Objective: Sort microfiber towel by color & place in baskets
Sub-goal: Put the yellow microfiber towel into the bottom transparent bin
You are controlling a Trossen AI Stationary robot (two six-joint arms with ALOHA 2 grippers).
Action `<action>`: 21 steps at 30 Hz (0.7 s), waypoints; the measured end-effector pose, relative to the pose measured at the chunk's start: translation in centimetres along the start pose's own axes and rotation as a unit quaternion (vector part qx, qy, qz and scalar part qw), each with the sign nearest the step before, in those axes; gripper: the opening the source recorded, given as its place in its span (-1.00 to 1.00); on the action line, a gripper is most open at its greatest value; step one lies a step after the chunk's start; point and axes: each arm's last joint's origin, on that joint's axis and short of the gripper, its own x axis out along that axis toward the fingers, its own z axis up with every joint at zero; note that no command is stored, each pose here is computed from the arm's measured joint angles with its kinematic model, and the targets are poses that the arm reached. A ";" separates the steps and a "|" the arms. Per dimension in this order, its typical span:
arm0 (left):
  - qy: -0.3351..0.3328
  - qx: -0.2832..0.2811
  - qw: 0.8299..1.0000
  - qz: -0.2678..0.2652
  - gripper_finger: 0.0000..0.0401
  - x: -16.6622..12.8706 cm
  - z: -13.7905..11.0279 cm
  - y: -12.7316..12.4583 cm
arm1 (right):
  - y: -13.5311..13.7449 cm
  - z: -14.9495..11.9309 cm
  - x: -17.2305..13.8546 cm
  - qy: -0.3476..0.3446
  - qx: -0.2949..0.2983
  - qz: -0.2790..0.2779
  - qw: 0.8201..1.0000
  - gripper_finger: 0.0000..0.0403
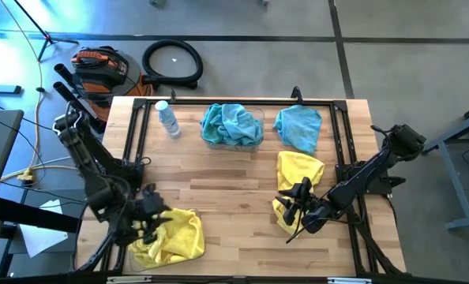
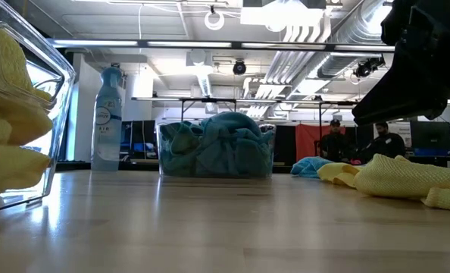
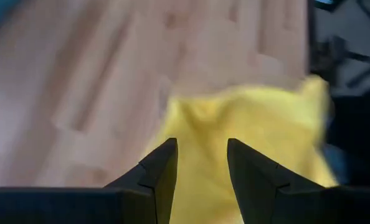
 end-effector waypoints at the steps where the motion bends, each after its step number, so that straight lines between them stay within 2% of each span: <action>1: -0.009 0.011 1.000 0.013 -0.36 0.4 0.5 0.2 | 0.0 0.0 0.0 -0.002 0.000 -0.001 1.000 -0.42; 6: -0.026 0.053 0.996 0.062 -0.36 3.1 3.1 1.4 | 0.0 0.1 0.0 -0.006 0.014 -0.004 1.000 -0.42; 13: -0.078 0.129 0.988 -0.016 -0.36 8.0 6.3 2.3 | -0.2 0.5 0.5 -0.013 0.029 -0.010 0.999 -0.42; 17: -0.112 0.149 0.982 -0.023 -0.36 10.0 7.2 3.1 | -0.3 1.2 1.2 -0.024 0.051 -0.014 0.998 -0.42; 21: -0.101 0.152 0.983 -0.022 -0.36 11.5 7.3 3.6 | -0.4 2.1 2.0 0.000 0.018 -0.004 1.000 -0.42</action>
